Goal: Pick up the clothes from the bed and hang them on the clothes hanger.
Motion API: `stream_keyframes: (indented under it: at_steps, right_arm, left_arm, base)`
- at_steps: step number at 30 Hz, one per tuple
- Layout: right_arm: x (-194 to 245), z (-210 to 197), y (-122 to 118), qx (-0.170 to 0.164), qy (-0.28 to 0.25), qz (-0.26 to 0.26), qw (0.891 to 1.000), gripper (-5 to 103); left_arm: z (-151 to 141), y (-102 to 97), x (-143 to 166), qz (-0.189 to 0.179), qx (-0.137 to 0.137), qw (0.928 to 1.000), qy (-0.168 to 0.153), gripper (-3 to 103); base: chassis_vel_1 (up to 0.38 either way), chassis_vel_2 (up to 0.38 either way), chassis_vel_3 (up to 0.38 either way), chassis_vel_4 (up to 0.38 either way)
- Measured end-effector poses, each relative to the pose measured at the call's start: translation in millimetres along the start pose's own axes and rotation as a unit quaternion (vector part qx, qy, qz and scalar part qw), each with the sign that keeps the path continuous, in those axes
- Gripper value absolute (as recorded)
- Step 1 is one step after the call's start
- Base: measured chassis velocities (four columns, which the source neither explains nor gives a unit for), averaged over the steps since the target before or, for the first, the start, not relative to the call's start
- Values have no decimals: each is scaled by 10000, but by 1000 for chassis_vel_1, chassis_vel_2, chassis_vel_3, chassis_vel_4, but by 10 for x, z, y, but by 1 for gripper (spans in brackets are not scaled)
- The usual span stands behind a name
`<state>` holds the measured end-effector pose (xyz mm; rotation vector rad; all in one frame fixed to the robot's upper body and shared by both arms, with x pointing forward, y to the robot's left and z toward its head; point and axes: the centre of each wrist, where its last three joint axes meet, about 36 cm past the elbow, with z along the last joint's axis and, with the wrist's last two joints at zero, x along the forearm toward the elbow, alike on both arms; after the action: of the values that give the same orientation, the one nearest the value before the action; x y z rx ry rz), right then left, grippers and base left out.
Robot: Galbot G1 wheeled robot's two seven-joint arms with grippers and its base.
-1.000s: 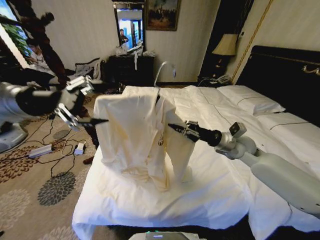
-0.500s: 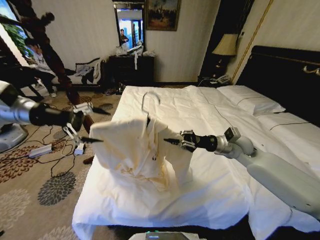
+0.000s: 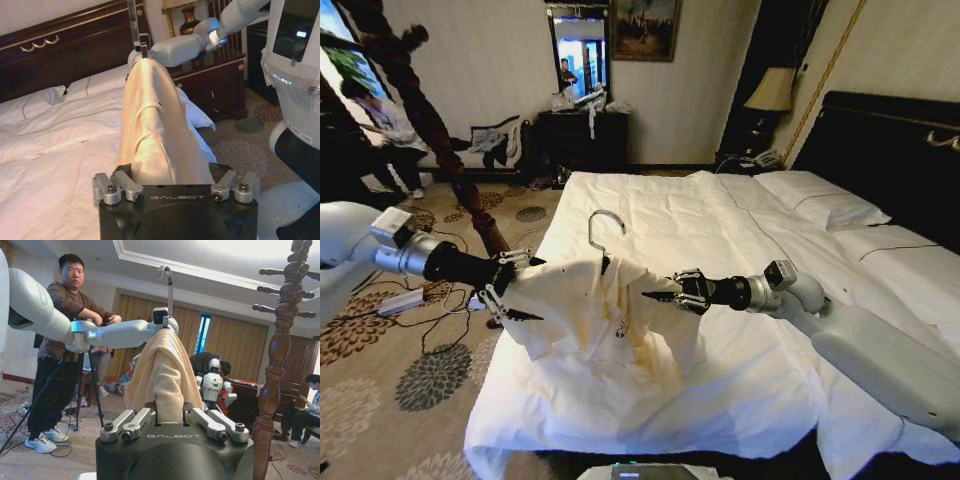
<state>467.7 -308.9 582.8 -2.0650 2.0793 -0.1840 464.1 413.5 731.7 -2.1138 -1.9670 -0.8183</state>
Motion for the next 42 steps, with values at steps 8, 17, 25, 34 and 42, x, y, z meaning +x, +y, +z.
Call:
stream_keyframes:
  at_steps: [8, 17, 25, 34, 42]
  right_arm:
    - [-1, -31, 20, 43, 35, -33, 10000, 18]
    - [-7, -66, 42, 70, 23, -114, 9999, 18]
    - [-10, -58, 36, -26, -104, -84, 9999, 18]
    - [12, 17, 24, -151, -289, 17, 9995, 14]
    - [-1, 55, 31, -348, -655, -56, 9972, 37]
  left_arm:
    - [26, 4, -48, 31, 52, 10000, 60, 58]
    - [77, 31, -97, 9, 126, 9998, 138, 25]
    - [126, 63, -58, -20, 202, 9997, 121, 18]
    - [298, 128, -59, -54, 409, 9991, -2, 18]
    - [419, 170, -70, -98, 538, 9985, -95, 18]
  base:
    - [0, 0, 0, 0]
    - [0, 0, 0, 0]
    - [0, 0, 0, 0]
    - [0, 0, 0, 0]
    - [0, 0, 0, 0]
